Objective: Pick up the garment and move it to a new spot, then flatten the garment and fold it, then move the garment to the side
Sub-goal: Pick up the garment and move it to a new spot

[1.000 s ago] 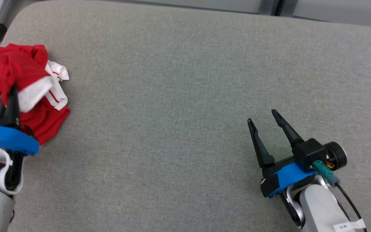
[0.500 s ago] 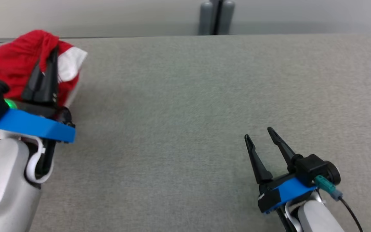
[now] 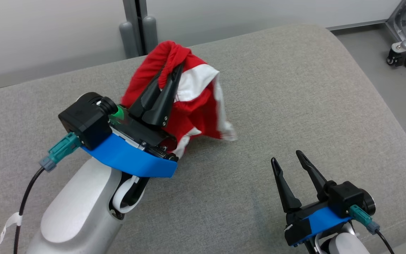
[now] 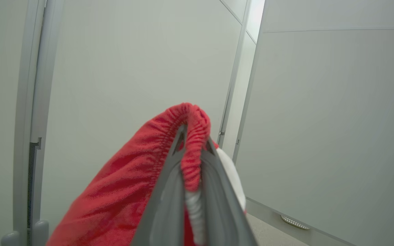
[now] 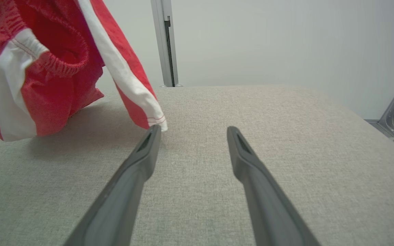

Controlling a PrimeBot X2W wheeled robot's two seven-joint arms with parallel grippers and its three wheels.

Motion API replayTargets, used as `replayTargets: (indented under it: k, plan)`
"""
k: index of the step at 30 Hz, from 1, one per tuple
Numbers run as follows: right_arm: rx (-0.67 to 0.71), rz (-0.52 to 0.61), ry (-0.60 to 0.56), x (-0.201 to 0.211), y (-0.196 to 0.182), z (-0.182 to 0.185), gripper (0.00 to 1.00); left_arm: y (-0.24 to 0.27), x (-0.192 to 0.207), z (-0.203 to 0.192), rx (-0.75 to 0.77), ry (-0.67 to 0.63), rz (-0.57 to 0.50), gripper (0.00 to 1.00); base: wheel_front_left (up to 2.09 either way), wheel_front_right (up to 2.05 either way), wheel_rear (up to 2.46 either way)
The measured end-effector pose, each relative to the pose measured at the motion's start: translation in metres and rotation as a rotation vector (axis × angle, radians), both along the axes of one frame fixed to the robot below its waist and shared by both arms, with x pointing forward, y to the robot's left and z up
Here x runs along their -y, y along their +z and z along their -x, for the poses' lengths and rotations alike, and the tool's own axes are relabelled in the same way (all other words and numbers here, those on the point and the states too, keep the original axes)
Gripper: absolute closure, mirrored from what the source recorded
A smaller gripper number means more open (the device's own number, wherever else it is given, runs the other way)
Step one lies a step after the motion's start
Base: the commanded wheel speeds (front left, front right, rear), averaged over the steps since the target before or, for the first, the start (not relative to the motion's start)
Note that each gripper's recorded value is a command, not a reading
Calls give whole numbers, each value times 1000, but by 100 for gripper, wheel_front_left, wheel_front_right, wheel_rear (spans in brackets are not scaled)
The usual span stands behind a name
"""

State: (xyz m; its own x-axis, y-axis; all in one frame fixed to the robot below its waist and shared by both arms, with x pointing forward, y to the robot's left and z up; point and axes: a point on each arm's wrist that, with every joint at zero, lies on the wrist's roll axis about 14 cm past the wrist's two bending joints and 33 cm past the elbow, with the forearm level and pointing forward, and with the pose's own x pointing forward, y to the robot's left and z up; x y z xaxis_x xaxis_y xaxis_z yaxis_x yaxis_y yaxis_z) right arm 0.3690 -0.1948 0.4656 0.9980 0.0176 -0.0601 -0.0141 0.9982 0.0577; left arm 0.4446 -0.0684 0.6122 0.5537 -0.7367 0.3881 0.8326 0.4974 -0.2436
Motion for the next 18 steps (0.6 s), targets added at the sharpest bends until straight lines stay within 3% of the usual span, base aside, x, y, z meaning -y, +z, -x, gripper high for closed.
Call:
replayTargets:
  k: [3, 6, 11, 18]
  plan:
    - [18, -1, -22, 6, 6, 6, 0, 10, 9, 8, 12, -23, 24, 100, 0, 0, 0]
    - [15, -4, -24, 7, 5, 6, 0, -19, -2, 6, -52, 16, -31, 100, 0, 0, 0]
    - [22, -11, 21, -8, 6, -3, 0, -90, -57, 0, -195, 158, -190, 100, 0, 0, 0]
    - [23, -10, 88, -29, 4, -13, 0, -173, -136, 30, -411, 341, -346, 100, 0, 0, 0]
